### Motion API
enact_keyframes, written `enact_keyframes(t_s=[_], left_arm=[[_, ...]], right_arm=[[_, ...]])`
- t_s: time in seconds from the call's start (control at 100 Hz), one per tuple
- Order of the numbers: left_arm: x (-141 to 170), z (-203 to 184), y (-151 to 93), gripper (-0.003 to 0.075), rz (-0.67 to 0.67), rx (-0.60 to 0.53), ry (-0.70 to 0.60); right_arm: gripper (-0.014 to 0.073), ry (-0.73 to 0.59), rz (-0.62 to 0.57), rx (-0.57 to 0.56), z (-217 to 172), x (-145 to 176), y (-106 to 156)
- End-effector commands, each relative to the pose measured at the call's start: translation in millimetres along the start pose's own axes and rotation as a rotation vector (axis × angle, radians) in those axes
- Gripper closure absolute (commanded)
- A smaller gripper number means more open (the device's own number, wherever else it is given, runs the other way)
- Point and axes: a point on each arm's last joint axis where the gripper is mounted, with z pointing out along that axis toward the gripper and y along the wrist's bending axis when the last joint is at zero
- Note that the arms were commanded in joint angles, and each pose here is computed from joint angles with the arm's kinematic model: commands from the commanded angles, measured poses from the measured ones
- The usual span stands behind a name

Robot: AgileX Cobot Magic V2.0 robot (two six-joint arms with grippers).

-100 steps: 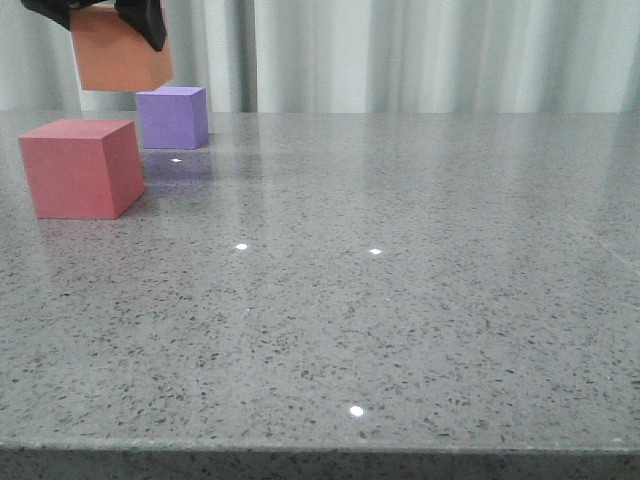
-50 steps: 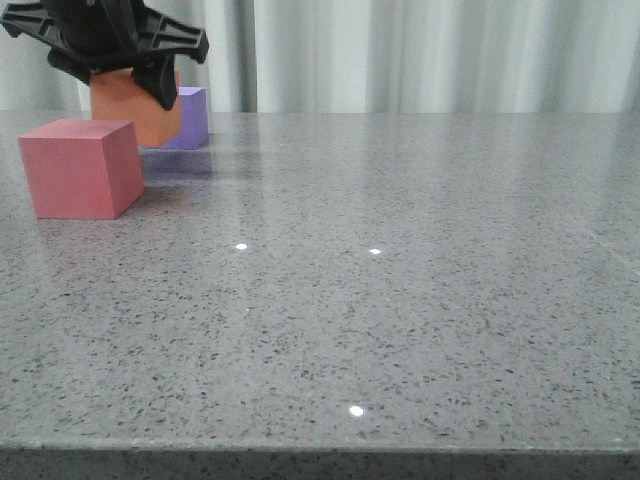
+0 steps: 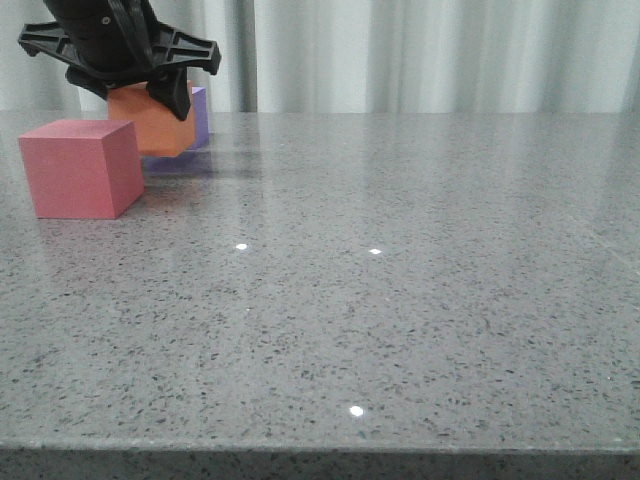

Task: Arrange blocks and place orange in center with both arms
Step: 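Lower the orange cube between the purple and pink cubes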

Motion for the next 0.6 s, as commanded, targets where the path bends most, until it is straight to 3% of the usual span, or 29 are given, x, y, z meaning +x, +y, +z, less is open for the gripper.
enact_keyframes(t_s=[0.0, 0.59], left_arm=[[-24, -24, -2, 0.0669, -0.023, 0.053, -0.130], [-15, -9, 2, 0.0650, -0.023, 0.028, -0.078]], right_arm=[[0.0663, -0.091, -0.018, -0.008, 0, -15, 1], [0.0663, -0.091, -0.018, -0.008, 0, -15, 1]])
